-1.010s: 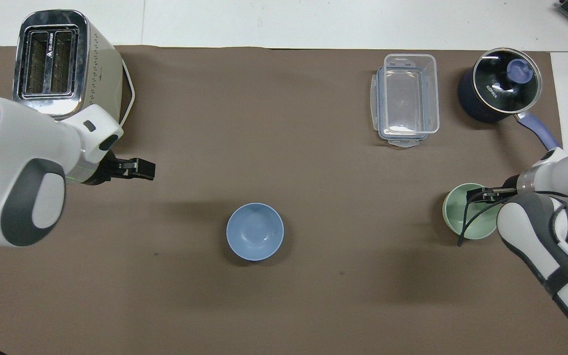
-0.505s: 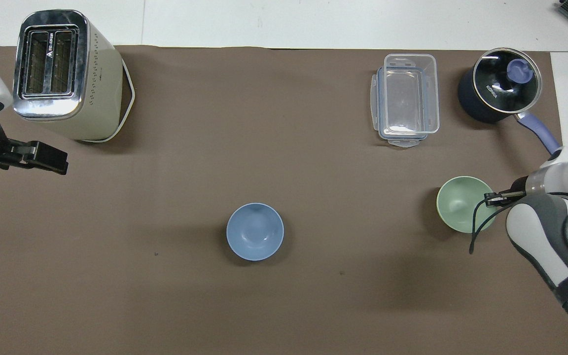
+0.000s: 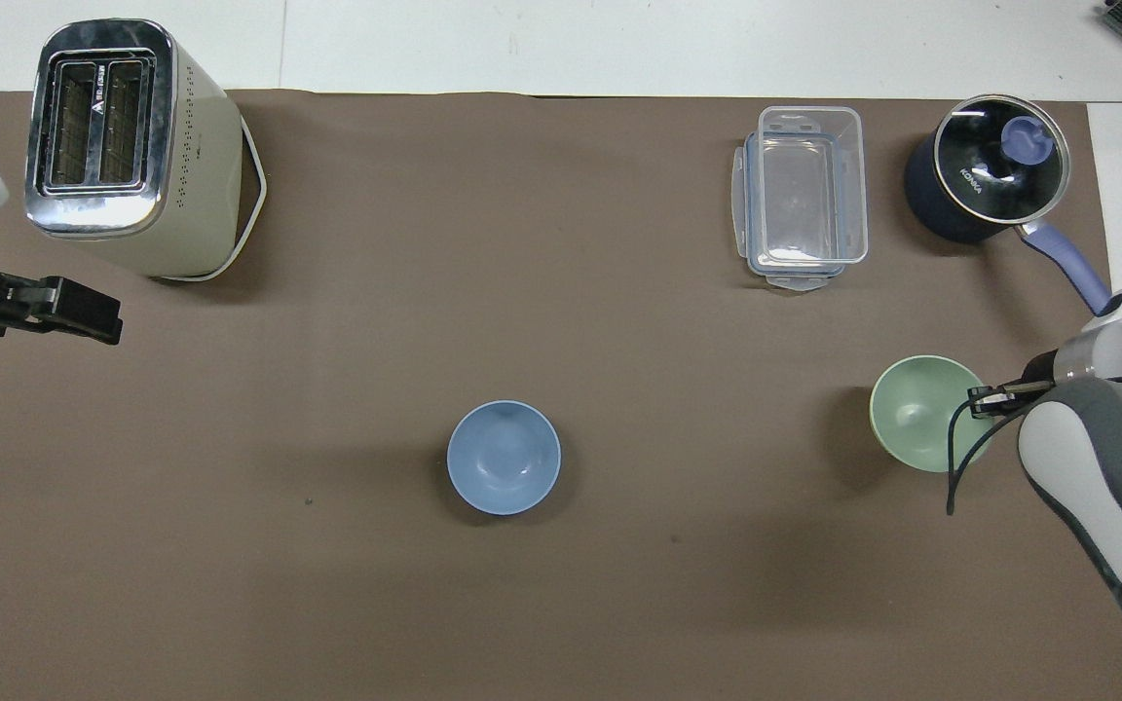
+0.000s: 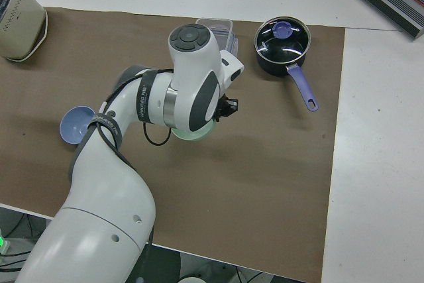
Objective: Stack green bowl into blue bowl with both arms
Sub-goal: 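Carry the green bowl with the right gripper over the blue bowl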
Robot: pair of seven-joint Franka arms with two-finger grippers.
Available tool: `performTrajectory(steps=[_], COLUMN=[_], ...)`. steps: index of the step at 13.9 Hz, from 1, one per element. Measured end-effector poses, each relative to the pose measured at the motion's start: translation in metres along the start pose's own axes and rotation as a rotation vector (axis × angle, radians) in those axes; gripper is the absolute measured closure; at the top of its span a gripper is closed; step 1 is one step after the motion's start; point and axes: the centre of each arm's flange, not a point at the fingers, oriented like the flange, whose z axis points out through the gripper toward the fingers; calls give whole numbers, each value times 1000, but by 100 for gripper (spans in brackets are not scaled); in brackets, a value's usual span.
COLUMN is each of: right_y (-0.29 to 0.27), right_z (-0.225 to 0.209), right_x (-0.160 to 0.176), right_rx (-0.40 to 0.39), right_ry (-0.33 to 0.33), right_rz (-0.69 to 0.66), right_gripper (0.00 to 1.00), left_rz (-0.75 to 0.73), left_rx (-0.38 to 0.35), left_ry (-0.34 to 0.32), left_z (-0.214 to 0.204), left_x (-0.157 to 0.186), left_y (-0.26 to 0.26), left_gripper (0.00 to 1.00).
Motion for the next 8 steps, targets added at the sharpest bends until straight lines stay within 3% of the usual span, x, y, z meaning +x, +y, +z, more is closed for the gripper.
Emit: performTrajectory(steps=[5,8], right_y=[-121,-205], right_z=[-10,4], right_x=[8,14], right_rx=[79,136], right_ry=[44,61], right_rz=[-103,-63], right_gripper=[95,95], left_rz=[3,3], left_rx=[0,0], left_ry=[0,0], left_z=[0,0], left_x=[0,0], left_y=[2,2], left_gripper=[0,0])
